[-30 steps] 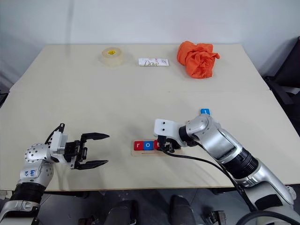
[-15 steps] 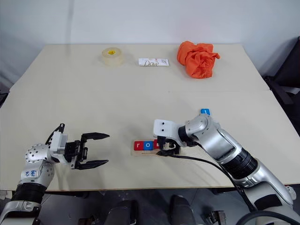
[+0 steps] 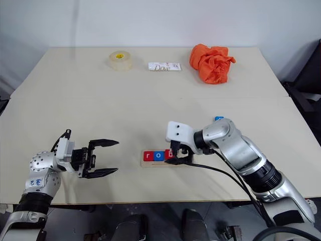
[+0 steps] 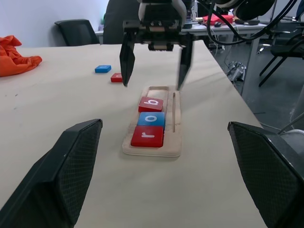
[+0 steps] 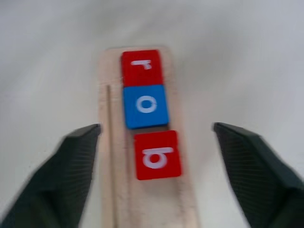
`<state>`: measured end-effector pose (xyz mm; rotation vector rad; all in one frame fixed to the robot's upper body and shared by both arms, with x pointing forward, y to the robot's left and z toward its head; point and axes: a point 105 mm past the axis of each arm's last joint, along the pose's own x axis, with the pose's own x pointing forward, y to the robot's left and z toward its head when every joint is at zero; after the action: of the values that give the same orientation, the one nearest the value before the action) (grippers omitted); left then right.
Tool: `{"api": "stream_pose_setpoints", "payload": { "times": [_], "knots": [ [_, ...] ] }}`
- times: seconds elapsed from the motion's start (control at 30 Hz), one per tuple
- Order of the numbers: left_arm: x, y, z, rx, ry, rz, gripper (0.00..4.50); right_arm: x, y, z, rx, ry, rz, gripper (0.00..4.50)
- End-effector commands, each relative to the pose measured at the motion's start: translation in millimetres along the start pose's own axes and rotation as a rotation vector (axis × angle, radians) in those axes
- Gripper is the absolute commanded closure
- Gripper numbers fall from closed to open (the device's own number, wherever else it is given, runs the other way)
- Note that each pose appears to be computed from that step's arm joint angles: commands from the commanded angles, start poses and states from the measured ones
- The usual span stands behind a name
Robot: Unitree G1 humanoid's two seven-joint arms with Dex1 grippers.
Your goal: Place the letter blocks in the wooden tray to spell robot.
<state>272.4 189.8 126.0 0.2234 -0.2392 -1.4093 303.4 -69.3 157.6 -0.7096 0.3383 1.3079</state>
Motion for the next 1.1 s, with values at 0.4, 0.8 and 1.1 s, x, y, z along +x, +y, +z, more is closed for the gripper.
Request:
{"api": "stream_pose_setpoints", "payload": {
  "times": [0.4,0.8,1.1],
  "knots": [
    [-4,-10,6,0.027,-0.004,-0.061,0.0,2,-26,-21,-0.026,0.033,-0.044,4.46],
    [-6,-13,6,0.027,0.003,-0.048,0.0,13,-10,-19,-0.039,0.015,0.03,4.46],
    [-5,-11,5,0.032,0.003,-0.046,0.0,15,-8,-24,-0.047,0.023,0.02,4.46]
  ]
}}
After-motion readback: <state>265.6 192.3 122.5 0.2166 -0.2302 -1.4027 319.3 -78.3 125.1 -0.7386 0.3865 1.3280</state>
